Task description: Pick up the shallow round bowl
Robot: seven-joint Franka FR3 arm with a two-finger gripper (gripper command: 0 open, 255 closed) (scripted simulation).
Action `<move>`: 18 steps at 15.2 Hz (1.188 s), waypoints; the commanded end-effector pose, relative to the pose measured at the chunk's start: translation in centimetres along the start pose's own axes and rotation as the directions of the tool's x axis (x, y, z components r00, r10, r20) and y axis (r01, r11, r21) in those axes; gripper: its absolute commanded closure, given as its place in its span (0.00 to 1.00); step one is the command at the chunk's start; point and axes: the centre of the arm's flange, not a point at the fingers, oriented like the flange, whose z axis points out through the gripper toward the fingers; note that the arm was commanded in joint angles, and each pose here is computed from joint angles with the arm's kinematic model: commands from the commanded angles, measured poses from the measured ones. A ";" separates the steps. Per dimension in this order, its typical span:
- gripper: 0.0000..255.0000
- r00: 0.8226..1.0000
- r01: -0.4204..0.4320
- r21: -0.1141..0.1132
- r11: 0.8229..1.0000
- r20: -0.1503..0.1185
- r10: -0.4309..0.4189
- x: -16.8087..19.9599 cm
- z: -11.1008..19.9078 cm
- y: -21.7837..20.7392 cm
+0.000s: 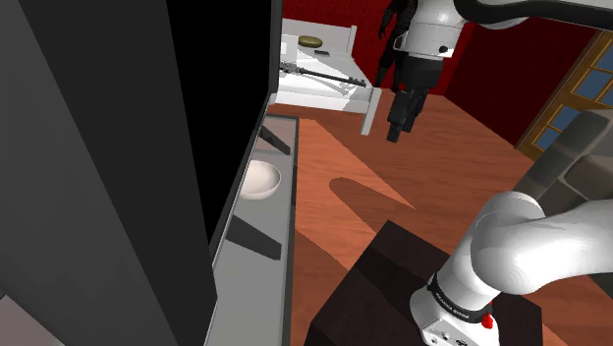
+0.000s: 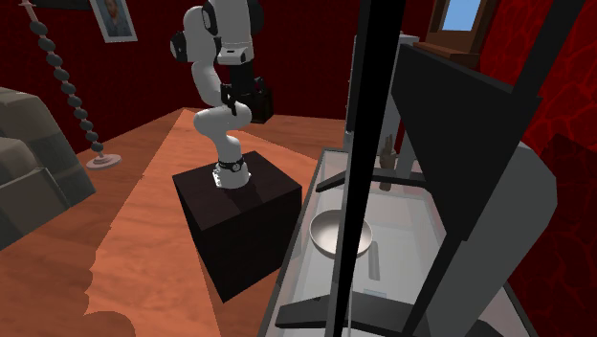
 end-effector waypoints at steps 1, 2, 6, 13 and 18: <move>0.00 1.000 0.000 0.000 1.000 0.000 0.000 0.0 0.0 0.0; 0.00 1.000 -0.001 0.001 1.000 -0.002 0.001 1.1 0.7 0.1; 0.00 1.000 -0.004 0.004 1.000 -0.011 0.004 5.4 3.4 0.4; 0.00 1.000 -0.009 0.009 1.000 -0.027 0.009 13.1 8.1 0.9; 0.00 0.999 -0.012 0.013 1.000 -0.039 0.013 18.7 11.4 1.3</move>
